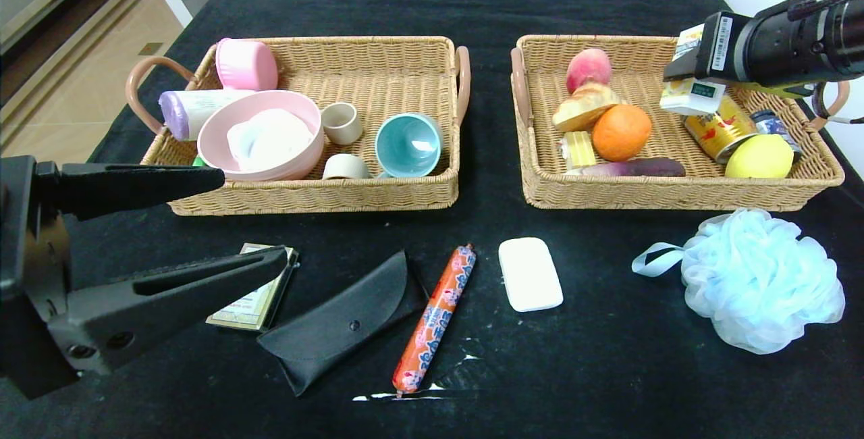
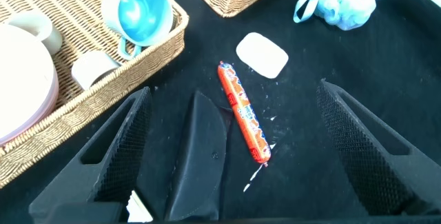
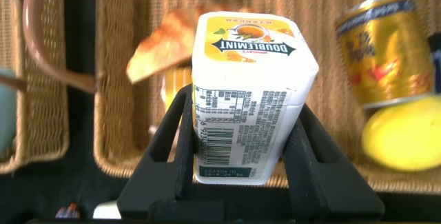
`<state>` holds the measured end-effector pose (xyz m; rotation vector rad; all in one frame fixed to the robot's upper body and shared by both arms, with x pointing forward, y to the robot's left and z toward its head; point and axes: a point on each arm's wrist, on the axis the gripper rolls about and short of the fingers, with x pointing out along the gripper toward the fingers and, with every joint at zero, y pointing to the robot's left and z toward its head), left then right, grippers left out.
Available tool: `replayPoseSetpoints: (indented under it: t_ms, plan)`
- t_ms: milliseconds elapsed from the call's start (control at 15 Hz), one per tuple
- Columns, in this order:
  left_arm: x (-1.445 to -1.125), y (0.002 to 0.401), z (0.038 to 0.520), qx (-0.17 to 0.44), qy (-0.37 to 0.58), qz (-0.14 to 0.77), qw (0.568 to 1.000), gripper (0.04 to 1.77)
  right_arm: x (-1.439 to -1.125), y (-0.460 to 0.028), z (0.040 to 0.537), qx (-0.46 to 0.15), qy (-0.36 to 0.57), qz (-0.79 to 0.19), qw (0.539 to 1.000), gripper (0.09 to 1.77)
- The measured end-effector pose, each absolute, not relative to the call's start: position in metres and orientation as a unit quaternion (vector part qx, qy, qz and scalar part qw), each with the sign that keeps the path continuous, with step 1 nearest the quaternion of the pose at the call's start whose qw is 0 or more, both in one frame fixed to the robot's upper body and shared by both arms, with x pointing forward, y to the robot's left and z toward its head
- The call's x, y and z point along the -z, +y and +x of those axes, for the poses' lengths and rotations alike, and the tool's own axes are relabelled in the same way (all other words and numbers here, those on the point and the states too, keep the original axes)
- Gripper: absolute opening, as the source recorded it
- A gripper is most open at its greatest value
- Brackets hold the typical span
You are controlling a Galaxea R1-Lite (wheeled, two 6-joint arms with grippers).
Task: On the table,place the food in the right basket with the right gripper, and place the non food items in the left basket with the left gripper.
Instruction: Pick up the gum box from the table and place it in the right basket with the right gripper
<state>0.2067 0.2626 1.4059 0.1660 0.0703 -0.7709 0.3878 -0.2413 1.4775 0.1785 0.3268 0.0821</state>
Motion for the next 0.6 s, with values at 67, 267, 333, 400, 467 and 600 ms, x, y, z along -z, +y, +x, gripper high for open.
replayPoseSetpoints:
  t_ms: [67, 267, 333, 400, 467, 600]
  plan:
    - [-1.406, 0.263, 0.207, 0.376, 0.034, 0.081, 0.923, 1.72, -1.477, -0.243, 0.392, -0.037, 0.154, 0.089, 0.983, 0.81]
    - [-1.405, 0.262, 0.207, 0.377, 0.036, 0.081, 0.922, 1.72, -1.476, -0.25, 0.406, -0.024, 0.133, 0.086, 0.987, 0.81]
    - [-1.405, 0.262, 0.207, 0.377, 0.036, 0.081, 0.922, 1.72, -1.474, -0.251, 0.41, -0.02, 0.131, 0.085, 0.987, 0.81]
    - [-1.405, 0.262, 0.207, 0.377, 0.036, 0.081, 0.922, 1.72, -1.472, -0.253, 0.414, -0.016, 0.131, 0.085, 0.988, 0.81]
    - [-1.405, 0.262, 0.207, 0.377, 0.036, 0.081, 0.922, 1.72, -1.471, -0.255, 0.416, -0.013, 0.132, 0.081, 0.988, 0.81]
    - [-1.405, 0.262, 0.207, 0.377, 0.036, 0.081, 0.922, 1.72, -1.469, -0.257, 0.42, -0.009, 0.131, 0.077, 0.988, 0.81]
